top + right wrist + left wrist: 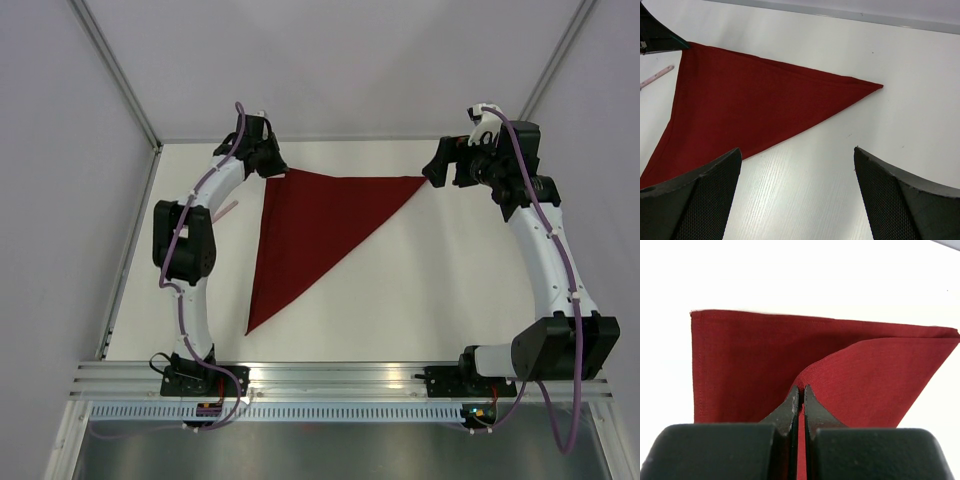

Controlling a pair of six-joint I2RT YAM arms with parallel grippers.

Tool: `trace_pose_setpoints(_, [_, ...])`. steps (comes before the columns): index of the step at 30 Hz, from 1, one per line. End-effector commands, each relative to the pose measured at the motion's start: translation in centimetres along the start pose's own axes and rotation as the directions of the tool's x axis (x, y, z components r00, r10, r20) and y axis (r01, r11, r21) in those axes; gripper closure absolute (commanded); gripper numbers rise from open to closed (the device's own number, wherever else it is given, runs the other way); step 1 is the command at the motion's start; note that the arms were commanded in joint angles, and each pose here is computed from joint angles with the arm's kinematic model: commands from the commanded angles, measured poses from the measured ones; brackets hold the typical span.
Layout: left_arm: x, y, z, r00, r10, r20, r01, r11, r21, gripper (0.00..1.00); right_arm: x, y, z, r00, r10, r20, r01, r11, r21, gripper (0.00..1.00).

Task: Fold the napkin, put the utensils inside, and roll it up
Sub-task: Fold the napkin

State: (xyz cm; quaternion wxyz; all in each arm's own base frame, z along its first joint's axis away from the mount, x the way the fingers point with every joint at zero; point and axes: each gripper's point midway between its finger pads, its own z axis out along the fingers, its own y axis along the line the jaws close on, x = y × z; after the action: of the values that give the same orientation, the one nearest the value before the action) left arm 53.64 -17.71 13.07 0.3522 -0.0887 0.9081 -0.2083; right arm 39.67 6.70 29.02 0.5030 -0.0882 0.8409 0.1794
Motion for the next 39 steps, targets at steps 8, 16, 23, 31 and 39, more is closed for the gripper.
trace_pose_setpoints(8, [-1.3, 0.7, 0.6, 1.000, 0.013, -0.001, -0.013, 1.000, 0.025, 0.98, -0.7, -0.2, 0.1, 1.000, 0.004, 0.010, -0.004, 1.000, 0.020, 0.02])
trace_pose_setpoints(16, [-2.2, 1.2, 0.6, 1.000, 0.003, 0.013, -0.003, 1.000, 0.030, 0.98, -0.6, 0.8, 0.5, 1.000, -0.008, 0.001, 0.008, 1.000, 0.003, 0.02])
trace_pose_setpoints(23, [-2.8, 1.9, 0.8, 1.000, -0.009, 0.016, 0.008, 0.999, 0.032, 0.98, -0.4, 0.9, 0.8, 1.000, -0.011, -0.005, 0.011, 1.000, 0.005, 0.02])
trace_pose_setpoints(31, [-2.7, 2.6, 1.7, 1.000, -0.018, 0.007, 0.018, 0.999, 0.029, 0.98, -0.3, 0.9, 1.0, 1.000, -0.019, -0.010, 0.019, 1.000, 0.009, 0.02])
trace_pose_setpoints(39, [-2.7, 3.1, 2.4, 0.999, -0.033, 0.002, 0.033, 0.999, 0.024, 0.98, 0.0, 0.9, 1.2, 1.000, -0.019, -0.018, 0.020, 1.000, 0.008, 0.02])
